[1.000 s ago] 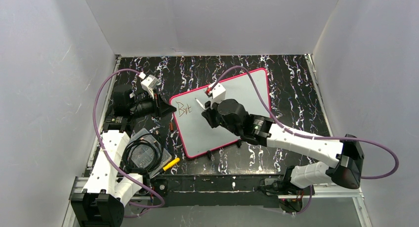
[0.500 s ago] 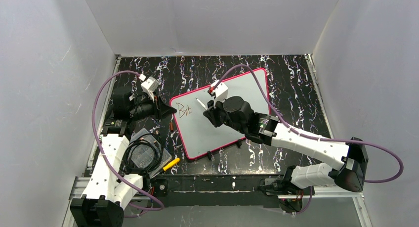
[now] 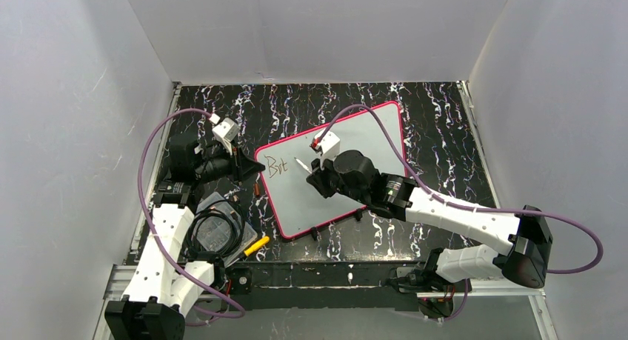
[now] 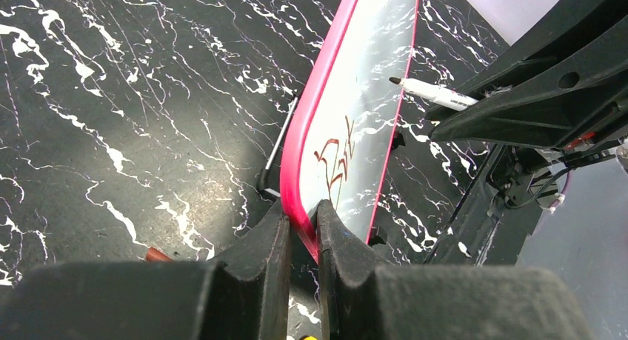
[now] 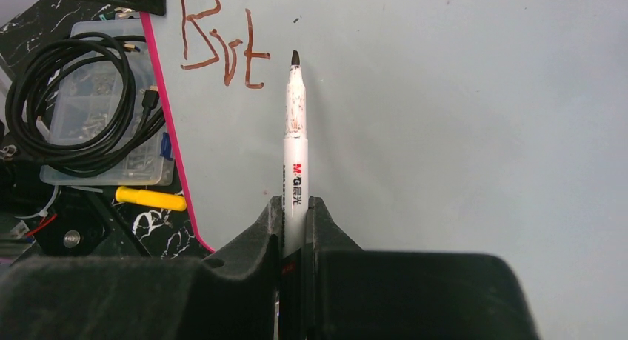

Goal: Write a sentence on the whiteboard

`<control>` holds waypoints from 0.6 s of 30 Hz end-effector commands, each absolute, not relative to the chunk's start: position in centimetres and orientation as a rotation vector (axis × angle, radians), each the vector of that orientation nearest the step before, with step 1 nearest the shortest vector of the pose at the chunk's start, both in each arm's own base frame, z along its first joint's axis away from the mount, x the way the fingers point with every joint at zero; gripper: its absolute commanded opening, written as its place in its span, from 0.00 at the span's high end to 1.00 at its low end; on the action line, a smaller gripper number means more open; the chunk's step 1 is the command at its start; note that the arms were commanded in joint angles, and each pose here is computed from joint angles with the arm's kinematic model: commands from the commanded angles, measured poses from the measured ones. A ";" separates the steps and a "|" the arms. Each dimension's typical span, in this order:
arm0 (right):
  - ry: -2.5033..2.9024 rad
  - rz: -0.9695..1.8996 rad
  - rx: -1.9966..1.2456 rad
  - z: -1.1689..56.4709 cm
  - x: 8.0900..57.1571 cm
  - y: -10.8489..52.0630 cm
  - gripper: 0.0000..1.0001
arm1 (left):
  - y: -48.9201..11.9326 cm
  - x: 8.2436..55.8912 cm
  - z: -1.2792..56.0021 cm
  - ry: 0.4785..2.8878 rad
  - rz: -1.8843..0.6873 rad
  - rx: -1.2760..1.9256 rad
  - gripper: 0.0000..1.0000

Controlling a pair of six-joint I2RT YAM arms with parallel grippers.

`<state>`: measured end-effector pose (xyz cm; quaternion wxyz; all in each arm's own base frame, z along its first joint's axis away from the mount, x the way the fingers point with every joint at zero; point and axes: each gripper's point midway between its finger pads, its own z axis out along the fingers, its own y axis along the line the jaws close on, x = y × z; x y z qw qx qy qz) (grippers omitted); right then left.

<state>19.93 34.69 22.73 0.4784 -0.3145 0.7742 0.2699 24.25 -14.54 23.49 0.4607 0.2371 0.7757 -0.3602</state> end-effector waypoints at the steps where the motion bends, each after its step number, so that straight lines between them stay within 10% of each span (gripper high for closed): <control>1: 1.814 0.716 -0.762 25.3 19.6 35.0 0.99 | -14.2 23.9 21.6 1.919 -0.823 0.669 1.00; 18: 1.884 0.672 -0.636 25.0 21.1 35.4 0.99 | -14.8 23.0 21.6 1.922 -0.806 0.692 1.00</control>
